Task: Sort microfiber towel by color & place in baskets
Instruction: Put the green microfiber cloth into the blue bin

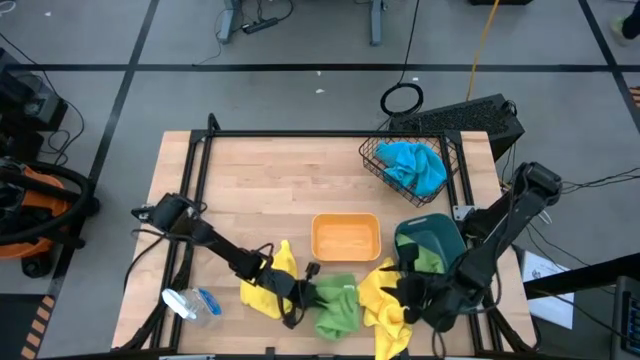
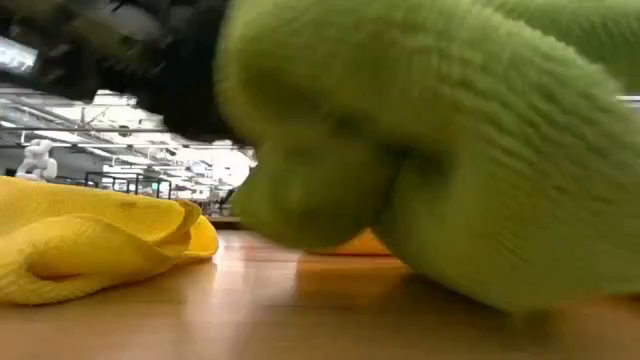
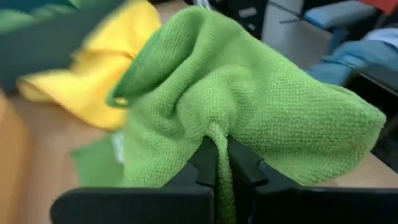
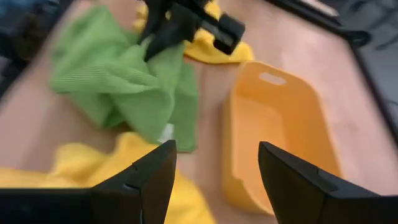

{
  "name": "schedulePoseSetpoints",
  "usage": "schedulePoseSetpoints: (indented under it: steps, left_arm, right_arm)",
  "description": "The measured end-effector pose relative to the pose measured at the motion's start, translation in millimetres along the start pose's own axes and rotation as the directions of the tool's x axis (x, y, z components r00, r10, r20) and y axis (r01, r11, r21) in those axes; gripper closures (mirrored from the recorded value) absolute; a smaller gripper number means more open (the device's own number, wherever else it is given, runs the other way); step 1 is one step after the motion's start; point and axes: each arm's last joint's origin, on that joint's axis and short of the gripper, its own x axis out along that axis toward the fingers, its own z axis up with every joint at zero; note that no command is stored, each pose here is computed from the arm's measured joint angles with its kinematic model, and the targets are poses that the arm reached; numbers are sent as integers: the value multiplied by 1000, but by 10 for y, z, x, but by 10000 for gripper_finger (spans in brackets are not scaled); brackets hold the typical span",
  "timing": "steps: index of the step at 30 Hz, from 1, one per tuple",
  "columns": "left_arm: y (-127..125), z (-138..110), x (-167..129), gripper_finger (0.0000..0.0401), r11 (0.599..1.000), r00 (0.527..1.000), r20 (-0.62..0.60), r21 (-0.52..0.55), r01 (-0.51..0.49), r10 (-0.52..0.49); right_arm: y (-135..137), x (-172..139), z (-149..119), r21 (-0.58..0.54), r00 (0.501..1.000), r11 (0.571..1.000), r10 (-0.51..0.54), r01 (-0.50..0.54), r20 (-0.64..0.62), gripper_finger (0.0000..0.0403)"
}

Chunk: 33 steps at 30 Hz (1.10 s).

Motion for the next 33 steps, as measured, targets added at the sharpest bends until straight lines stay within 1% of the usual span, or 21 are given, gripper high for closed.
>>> schedulePoseSetpoints:
  steps: [2,5,8,10,12,14,17,19,21,24,27,28,30,33]
  left_arm:
    - [51,107,-51,386,1000,999,32,4,-28,28]
    - [117,268,-137,386,998,995,82,-3,-64,64]
    - [176,422,-233,385,991,983,128,34,-133,127]
    - [217,508,-296,385,982,975,149,73,-174,162]
    - [268,581,-348,385,975,968,174,97,-199,180]
    - [306,645,-398,384,971,962,194,104,-217,194]
    - [348,716,-456,384,965,954,218,114,-235,206]
    - [367,751,-488,384,963,950,228,115,-246,215]
    - [378,791,-521,384,955,942,242,129,-269,232]
    - [388,866,-585,384,943,932,270,161,-290,241]
    - [390,934,-649,384,942,925,294,159,-296,241]
    - [391,952,-668,384,942,923,298,158,-297,242]
    - [381,971,-684,384,943,922,305,154,-296,239]
    - [344,971,-682,383,945,925,305,157,-286,229]
  right_arm:
    - [33,68,-28,-16,999,999,-49,49,-3,184]
    - [73,154,-58,-21,996,995,-93,93,-8,184]
    - [120,228,-82,16,993,993,-118,118,-9,183]
    - [134,288,-103,17,988,988,-156,156,-9,183]
    - [135,352,-122,18,981,981,-195,195,-12,183]
    - [153,413,-131,24,978,978,-208,208,-13,183]
    - [213,512,-107,16,979,979,-202,202,14,183]
    - [245,565,-48,15,978,980,-198,198,59,183]
    - [265,595,23,21,969,976,-218,217,116,183]
    - [273,585,101,-9,962,975,-217,221,167,183]
    - [238,505,133,-53,964,975,-205,216,169,183]
    - [223,450,134,-79,969,975,-192,206,153,183]
    - [198,329,125,-87,984,983,-151,160,98,183]
    - [155,135,128,-5,994,994,-106,106,13,183]
